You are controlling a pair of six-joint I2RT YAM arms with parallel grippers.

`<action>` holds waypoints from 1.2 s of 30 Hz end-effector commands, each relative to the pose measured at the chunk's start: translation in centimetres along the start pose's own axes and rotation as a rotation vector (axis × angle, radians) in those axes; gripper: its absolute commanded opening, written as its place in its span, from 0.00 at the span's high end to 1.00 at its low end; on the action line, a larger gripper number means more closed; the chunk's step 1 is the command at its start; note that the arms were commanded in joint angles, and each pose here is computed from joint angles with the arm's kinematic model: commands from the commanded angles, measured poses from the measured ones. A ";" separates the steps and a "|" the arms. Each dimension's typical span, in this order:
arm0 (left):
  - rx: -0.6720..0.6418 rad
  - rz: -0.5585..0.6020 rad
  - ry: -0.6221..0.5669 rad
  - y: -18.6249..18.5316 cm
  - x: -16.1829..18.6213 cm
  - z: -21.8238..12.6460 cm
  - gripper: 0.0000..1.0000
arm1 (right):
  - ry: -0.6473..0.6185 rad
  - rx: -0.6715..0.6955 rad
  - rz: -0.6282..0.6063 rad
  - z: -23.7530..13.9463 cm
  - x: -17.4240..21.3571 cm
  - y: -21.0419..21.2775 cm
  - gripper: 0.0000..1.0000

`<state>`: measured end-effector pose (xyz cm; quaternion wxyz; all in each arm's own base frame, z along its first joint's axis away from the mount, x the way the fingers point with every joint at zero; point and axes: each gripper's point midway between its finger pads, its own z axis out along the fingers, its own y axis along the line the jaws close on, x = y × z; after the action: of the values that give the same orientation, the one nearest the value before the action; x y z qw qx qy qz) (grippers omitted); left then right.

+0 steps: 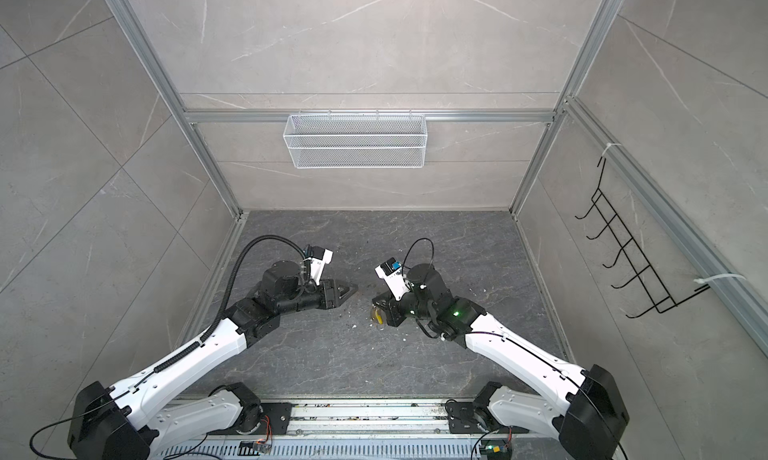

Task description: Remove the keys from the keyring

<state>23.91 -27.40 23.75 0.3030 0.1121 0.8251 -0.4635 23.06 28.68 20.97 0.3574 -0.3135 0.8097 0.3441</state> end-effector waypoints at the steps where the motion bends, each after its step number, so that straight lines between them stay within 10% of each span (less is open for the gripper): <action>1: 0.089 0.071 0.002 -2.1 -0.3 -0.4 0.67 | 0.006 -0.070 -0.035 -0.3 -0.8 1.6 1.00; 16: 0.327 0.215 0.021 -6.6 0.6 -2.1 0.81 | -0.047 -0.305 -0.108 -2.9 -4.4 6.3 1.00; 36: 0.408 0.259 0.029 -8.2 1.3 -3.9 0.81 | -0.127 -0.273 -0.125 -5.3 -6.7 6.3 1.00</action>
<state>18.41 -28.64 29.04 0.3104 0.2544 0.7227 -0.5627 20.09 30.01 28.94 0.3598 -0.3818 0.7268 0.4433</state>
